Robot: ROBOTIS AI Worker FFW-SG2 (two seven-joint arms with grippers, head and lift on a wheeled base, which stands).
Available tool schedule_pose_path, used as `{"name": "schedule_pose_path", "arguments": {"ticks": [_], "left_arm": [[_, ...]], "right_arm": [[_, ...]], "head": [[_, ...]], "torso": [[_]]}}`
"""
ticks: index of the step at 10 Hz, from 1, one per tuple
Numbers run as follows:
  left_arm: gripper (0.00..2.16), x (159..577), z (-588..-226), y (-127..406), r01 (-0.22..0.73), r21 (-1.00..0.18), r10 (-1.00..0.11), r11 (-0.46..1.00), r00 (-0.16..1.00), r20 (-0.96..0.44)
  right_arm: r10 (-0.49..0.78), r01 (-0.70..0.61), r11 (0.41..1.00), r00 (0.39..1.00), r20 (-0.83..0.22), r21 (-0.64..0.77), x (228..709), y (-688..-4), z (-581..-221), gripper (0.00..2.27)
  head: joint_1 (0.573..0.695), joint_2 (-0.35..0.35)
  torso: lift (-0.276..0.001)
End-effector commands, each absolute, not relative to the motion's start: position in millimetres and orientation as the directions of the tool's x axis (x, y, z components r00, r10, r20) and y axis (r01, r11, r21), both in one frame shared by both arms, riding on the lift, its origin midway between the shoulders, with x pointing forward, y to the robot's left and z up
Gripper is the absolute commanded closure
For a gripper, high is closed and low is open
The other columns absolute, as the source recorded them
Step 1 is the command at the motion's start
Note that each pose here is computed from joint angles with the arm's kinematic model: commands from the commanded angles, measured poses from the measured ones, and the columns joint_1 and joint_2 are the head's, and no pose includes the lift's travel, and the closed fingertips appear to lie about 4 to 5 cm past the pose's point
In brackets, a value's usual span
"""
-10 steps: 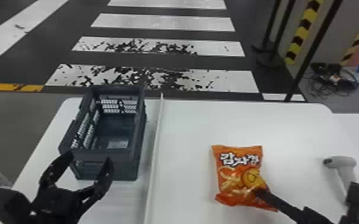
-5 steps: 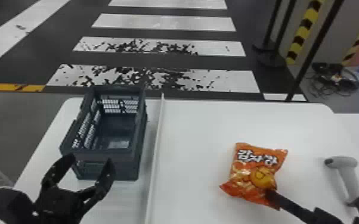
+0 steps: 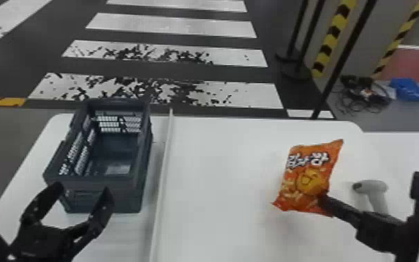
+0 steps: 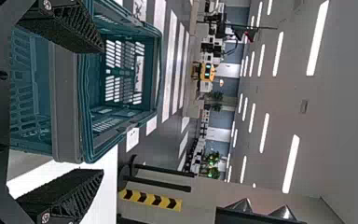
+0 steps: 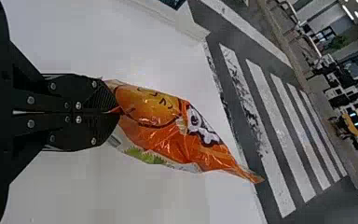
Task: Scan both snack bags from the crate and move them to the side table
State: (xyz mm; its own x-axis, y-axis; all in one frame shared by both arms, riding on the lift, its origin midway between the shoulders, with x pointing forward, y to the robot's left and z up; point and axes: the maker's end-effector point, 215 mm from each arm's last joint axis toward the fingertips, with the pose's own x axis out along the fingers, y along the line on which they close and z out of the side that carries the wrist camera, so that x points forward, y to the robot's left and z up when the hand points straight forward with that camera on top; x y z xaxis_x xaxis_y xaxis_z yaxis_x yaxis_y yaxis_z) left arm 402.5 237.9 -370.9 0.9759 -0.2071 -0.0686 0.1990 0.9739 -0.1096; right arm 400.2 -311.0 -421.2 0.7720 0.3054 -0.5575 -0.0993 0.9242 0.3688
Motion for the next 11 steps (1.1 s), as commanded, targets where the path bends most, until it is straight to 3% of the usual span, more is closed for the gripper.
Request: {"name": "schedule_pose_path", "arguments": {"ticks": [1, 2, 3, 4, 6, 8, 10, 11], "left_arm": [[0.08, 402.5, -370.5, 237.6, 0.200, -0.110, -0.208, 0.974, 0.976, -0.068], [0.08, 402.4, -370.5, 237.3, 0.202, -0.110, -0.210, 0.973, 0.975, -0.068], [0.08, 402.3, -370.4, 237.0, 0.203, -0.110, -0.211, 0.973, 0.975, -0.067], [0.08, 402.3, -370.4, 237.0, 0.203, -0.110, -0.211, 0.973, 0.975, -0.067], [0.08, 402.3, -370.4, 236.5, 0.204, -0.111, -0.212, 0.973, 0.975, -0.067], [0.08, 402.1, -371.2, 236.8, 0.203, -0.111, -0.211, 0.973, 0.975, -0.068], [0.08, 402.0, -372.0, 237.1, 0.203, -0.111, -0.211, 0.973, 0.975, -0.070], [0.08, 402.5, -372.2, 237.3, 0.202, -0.111, -0.211, 0.973, 0.975, -0.070]], "right_arm": [[0.174, -0.110, 0.984, 0.767, -0.618, 0.140, 406.0, -330.4, -416.4, 2.25], [0.064, -0.121, 0.992, 0.757, -0.650, -0.044, 407.8, -339.9, -418.3, 2.25], [-0.057, -0.137, 0.962, 0.745, -0.665, -0.235, 406.6, -347.2, -420.5, 2.25], [-0.175, -0.154, 0.900, 0.729, -0.662, -0.408, 401.4, -352.0, -422.0, 2.25], [-0.358, -0.198, 0.711, 0.724, -0.589, -0.675, 391.0, -351.3, -415.7, 2.25], [-0.397, -0.283, 0.538, 0.746, -0.534, -0.794, 385.7, -320.4, -423.6, 2.25], [-0.321, -0.381, 0.497, 0.754, -0.573, -0.780, 381.3, -269.1, -451.2, 2.25], [-0.273, -0.419, 0.514, 0.747, -0.606, -0.748, 377.7, -248.5, -462.3, 2.22]], "head": [[0.695, -0.102], [0.695, -0.113], [0.695, -0.134], [0.695, -0.151], [0.695, -0.169], [0.695, -0.163], [0.695, -0.111], [0.695, -0.072]], "torso": [[-0.099], [-0.099], [-0.099], [-0.099], [-0.099], [-0.099], [-0.099], [-0.099]]}}
